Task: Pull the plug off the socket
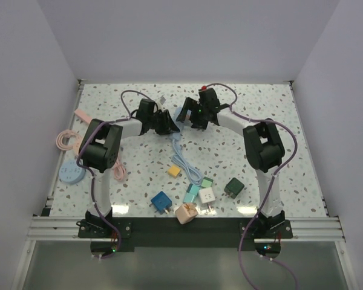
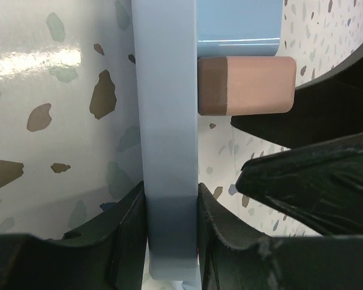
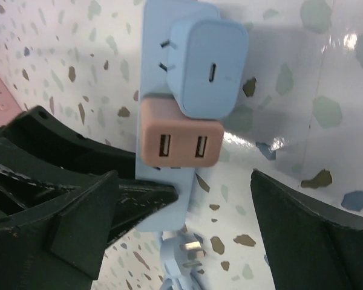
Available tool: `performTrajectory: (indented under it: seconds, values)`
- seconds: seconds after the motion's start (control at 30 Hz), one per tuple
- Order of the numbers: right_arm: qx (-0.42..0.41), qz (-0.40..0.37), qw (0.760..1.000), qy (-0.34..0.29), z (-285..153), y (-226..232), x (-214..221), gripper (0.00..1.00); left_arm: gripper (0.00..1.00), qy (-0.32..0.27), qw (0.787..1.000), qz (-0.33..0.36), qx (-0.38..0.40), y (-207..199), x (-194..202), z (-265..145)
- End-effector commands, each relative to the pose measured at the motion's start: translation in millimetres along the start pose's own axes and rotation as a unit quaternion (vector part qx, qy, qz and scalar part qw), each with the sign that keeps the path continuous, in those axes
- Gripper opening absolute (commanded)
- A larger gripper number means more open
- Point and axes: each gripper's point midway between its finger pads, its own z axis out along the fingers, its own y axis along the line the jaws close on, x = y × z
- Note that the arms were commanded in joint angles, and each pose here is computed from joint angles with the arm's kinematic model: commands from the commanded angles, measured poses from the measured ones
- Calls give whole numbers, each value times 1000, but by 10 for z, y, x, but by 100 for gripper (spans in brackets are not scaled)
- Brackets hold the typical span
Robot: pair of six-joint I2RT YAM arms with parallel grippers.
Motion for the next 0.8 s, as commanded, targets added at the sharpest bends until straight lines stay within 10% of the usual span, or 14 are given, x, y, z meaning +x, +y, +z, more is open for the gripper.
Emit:
performTrajectory:
  seconds: [0.0,0.2,0.5,0.77]
  values:
    - [-37,2,997,-62,8,299,-370,93,0,27,1000,3,-4,53,226,45]
    - [-27,16,998,-57,131,255,-378,86,0,34,999,7,-7,64,297,60]
    - [-42,33,998,-35,282,253,-289,36,0,19,1000,21,-7,8,195,55]
    - [-67,19,998,-10,212,329,-195,3,51,3,999,45,9,-87,-41,161]
